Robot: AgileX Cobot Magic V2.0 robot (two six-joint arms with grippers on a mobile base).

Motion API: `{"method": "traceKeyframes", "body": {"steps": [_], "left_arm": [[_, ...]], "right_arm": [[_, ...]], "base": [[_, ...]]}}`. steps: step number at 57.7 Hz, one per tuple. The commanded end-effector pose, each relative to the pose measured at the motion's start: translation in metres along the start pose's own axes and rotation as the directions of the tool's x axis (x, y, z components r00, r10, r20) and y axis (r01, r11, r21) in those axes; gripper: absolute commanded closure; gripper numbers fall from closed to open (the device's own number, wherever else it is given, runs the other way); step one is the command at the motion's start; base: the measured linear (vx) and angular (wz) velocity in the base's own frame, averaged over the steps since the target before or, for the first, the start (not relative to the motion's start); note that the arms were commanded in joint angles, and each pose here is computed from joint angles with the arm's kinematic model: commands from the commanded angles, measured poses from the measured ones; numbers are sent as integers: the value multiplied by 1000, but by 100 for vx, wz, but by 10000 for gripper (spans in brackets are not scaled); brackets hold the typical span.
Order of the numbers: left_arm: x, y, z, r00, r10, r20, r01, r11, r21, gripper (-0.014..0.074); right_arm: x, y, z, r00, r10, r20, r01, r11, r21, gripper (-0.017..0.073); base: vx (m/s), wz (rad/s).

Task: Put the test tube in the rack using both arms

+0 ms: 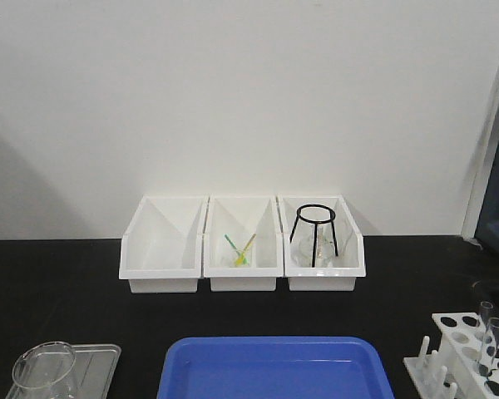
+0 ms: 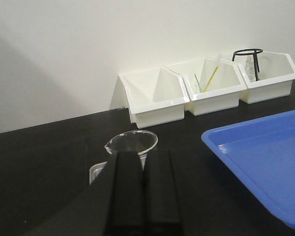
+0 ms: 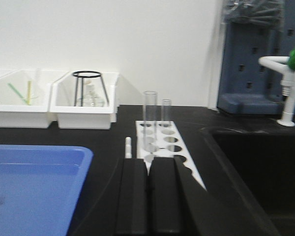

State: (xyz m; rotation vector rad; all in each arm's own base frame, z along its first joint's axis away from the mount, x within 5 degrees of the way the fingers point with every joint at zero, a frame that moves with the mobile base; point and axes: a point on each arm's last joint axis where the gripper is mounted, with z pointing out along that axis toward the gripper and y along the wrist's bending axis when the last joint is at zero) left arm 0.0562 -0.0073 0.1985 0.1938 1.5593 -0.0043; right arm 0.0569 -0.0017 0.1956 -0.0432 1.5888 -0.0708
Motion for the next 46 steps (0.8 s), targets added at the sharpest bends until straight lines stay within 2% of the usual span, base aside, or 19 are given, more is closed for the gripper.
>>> {"method": "traceKeyframes", "body": {"steps": [1, 7, 46], "left_arm": [[-7, 1, 0, 997, -5, 72, 6, 1000, -14, 599], [-7, 1, 0, 997, -5, 72, 6, 1000, -14, 599], [-7, 1, 0, 997, -5, 72, 6, 1000, -14, 599]], "right_arm": [[-7, 2, -1, 996, -9, 89, 11, 1000, -24, 570], [-7, 2, -1, 996, 15, 87, -13, 1000, -21, 570], [-7, 2, -1, 996, 14, 87, -12, 1000, -21, 570]], "base": [[0, 0], [0, 0], [0, 0]]}}
